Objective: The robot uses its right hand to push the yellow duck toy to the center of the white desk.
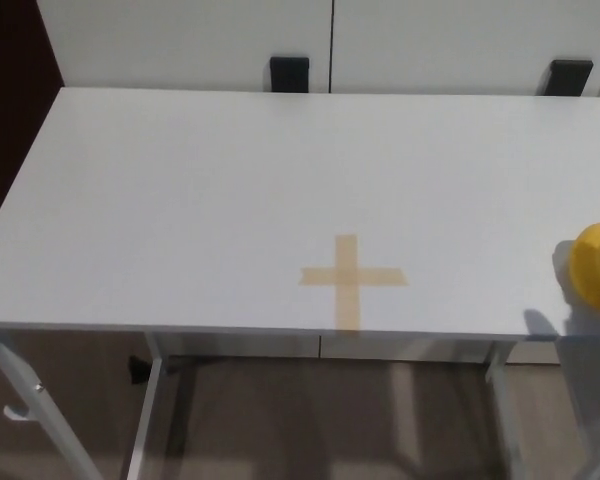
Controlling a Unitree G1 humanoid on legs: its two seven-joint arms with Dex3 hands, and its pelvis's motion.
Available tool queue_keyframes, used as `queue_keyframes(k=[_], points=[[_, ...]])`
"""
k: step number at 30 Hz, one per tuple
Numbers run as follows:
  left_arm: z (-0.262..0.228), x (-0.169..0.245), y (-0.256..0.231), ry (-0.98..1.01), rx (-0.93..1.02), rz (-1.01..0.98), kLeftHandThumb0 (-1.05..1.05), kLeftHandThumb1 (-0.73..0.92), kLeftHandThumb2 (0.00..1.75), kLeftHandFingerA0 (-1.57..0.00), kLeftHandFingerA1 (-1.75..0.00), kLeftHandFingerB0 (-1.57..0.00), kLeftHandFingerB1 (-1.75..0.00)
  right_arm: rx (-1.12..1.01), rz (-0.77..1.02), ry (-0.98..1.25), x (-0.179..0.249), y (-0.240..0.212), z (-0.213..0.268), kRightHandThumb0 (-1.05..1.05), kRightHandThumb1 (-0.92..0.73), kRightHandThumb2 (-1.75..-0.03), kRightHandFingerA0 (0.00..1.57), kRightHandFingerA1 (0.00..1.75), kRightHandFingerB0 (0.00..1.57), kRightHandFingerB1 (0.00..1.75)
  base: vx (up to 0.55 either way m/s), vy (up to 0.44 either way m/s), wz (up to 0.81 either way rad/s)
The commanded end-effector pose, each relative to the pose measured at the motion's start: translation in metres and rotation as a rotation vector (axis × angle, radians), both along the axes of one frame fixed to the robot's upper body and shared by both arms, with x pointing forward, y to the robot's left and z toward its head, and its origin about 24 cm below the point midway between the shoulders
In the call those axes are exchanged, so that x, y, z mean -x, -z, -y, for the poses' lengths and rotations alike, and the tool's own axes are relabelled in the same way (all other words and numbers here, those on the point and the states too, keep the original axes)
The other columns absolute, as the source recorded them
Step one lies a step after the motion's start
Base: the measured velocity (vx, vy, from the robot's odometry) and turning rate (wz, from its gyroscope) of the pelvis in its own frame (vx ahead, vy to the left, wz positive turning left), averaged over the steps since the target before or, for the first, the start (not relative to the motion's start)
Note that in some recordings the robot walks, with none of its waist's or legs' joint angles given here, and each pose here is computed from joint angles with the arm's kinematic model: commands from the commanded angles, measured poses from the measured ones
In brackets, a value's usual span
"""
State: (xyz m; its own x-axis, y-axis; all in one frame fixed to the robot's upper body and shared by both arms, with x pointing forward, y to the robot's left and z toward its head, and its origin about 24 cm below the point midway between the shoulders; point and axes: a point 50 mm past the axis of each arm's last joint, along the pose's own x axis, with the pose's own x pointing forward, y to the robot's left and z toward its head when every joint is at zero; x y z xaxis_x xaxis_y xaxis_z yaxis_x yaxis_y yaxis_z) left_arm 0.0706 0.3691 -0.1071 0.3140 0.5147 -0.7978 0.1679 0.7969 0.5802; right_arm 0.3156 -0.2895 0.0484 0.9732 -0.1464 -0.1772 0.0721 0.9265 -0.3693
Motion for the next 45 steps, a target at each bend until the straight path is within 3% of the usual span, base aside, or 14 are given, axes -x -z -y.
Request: queue_keyframes(k=[1,13,18,19,26,36,44,45], points=[[-0.001,0.0,-0.001,0.028,-0.007,0.013,-0.17,0.6,0.76,-0.84,-0.81,-0.84,-0.81,0.038,0.003,-0.001,-0.003,0.002,-0.002,-0.82,-0.92,-0.72,0.16,0.41,0.14,0.33,0.0,0.0,0.0],[-0.001,0.001,-0.001,0.033,-0.01,0.004,-0.12,0.58,0.83,-0.85,-0.81,-0.85,-0.81,0.145,-0.046,-0.109,-0.008,0.007,-0.017,-0.83,-0.91,-0.74,0.24,0.42,0.2,0.34,0.0,0.0,0.0],[-0.001,0.001,-0.001,0.038,-0.014,0.001,-0.14,0.59,0.77,-0.85,-0.83,-0.87,-0.84,0.186,-0.054,-0.161,-0.008,0.009,-0.027,-0.82,-0.92,-0.73,0.27,0.43,0.26,0.34,0.0,0.0,0.0],[0.0,0.001,-0.001,0.037,-0.014,0.003,-0.12,0.58,0.84,-0.85,-0.83,-0.87,-0.83,0.199,-0.058,-0.187,-0.009,0.009,-0.033,-0.82,-0.92,-0.72,0.26,0.45,0.25,0.35,0.0,0.0,0.0],[0.0,0.0,-0.001,0.035,-0.014,0.001,-0.17,0.59,0.77,-0.85,-0.83,-0.88,-0.83,0.214,-0.063,-0.277,-0.013,0.012,-0.063,-0.85,-0.92,-0.72,0.29,0.46,0.28,0.34,0.0,0.0,0.0],[0.0,0.001,0.0,0.034,-0.013,-0.002,-0.14,0.59,0.78,-0.86,-0.83,-0.88,-0.84,0.181,-0.058,-0.355,-0.012,0.018,-0.096,-0.86,-0.92,-0.73,0.24,0.51,0.23,0.38,0.0,0.0,0.0],[0.001,0.0,0.0,0.03,-0.009,0.0,-0.14,0.59,0.79,-0.87,-0.84,-0.89,-0.85,0.152,-0.092,-0.366,-0.008,0.029,-0.12,-0.88,-0.92,-0.75,0.08,0.55,0.13,0.42,0.0,0.0,0.0],[0.001,0.0,0.0,0.033,-0.01,0.001,-0.13,0.58,0.81,-0.87,-0.86,-0.9,-0.85,0.146,-0.095,-0.365,-0.007,0.03,-0.122,-0.38,-0.47,-1.11,0.02,0.54,0.0,0.51,0.0,0.0,0.0]])
